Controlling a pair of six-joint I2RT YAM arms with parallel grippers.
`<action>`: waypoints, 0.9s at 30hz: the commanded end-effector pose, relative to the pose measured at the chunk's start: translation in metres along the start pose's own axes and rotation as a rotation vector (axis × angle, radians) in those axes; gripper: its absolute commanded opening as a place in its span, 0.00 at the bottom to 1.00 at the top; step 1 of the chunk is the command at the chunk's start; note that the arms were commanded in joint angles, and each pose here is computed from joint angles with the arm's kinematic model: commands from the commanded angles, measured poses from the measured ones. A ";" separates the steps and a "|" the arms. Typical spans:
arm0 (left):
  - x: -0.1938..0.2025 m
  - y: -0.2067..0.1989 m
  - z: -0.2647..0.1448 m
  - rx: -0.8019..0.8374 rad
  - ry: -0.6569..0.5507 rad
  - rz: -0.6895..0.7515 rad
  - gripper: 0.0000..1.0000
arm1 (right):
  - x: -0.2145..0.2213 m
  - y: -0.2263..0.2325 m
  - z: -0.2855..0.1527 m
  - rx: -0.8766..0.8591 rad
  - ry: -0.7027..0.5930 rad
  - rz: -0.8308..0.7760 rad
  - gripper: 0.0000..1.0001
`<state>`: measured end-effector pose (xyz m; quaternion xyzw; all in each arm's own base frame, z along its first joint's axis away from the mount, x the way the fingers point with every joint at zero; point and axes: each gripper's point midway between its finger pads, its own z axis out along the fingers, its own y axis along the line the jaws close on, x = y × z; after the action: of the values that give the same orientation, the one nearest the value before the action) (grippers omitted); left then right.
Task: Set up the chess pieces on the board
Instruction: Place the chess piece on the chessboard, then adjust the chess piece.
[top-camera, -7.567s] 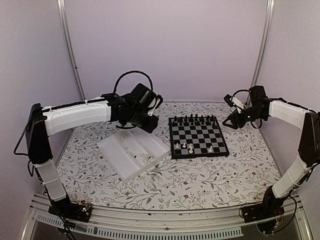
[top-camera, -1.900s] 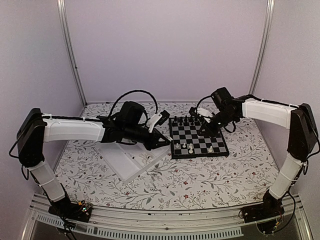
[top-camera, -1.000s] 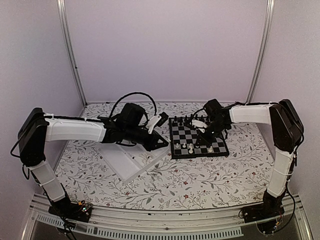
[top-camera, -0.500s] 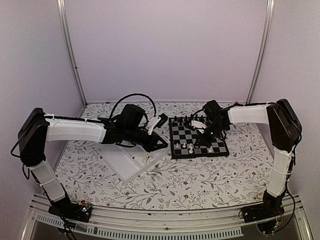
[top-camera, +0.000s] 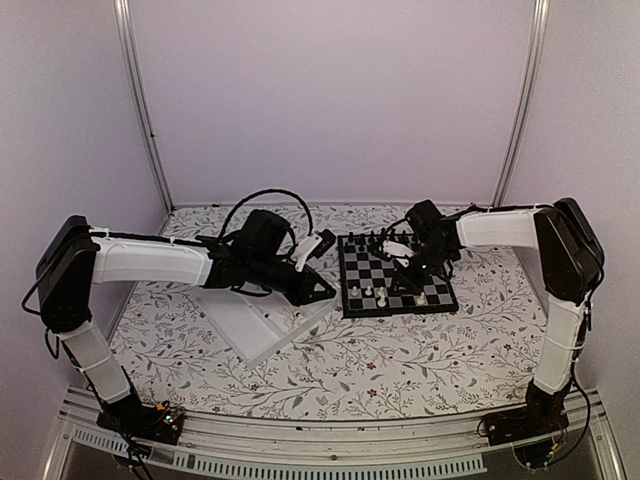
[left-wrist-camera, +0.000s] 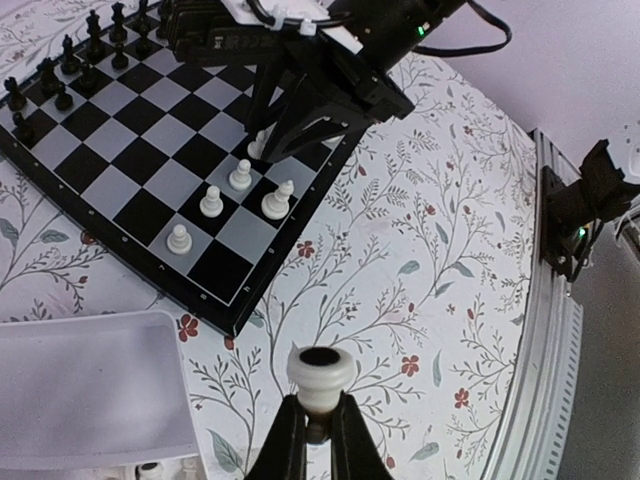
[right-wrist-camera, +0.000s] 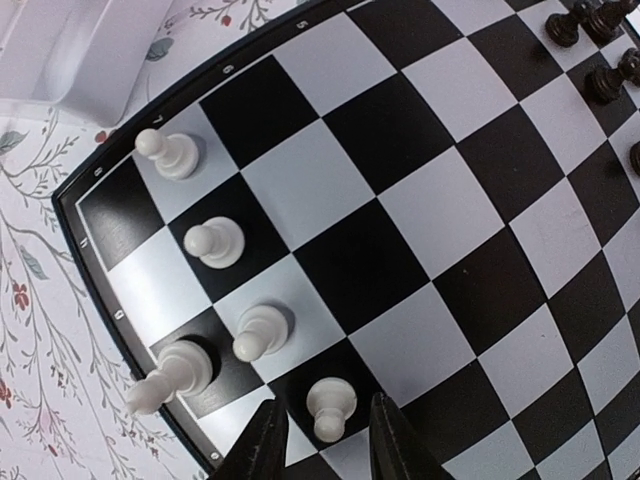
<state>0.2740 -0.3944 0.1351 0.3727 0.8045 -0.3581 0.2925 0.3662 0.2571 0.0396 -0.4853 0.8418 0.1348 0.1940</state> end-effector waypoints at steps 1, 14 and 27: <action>0.005 -0.006 0.001 0.057 0.048 -0.023 0.01 | -0.032 0.017 -0.054 -0.037 -0.106 -0.075 0.33; 0.004 -0.043 0.007 0.339 0.187 -0.095 0.02 | -0.066 0.132 -0.115 -0.015 -0.264 -0.668 0.43; 0.007 -0.059 0.011 0.475 0.247 -0.161 0.02 | -0.056 0.172 -0.074 0.010 -0.142 -0.831 0.46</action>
<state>0.2275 -0.4273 0.1379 0.4082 0.7655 -0.4895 0.0884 0.2241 0.3525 0.1494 -0.7627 0.5661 0.1059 0.2943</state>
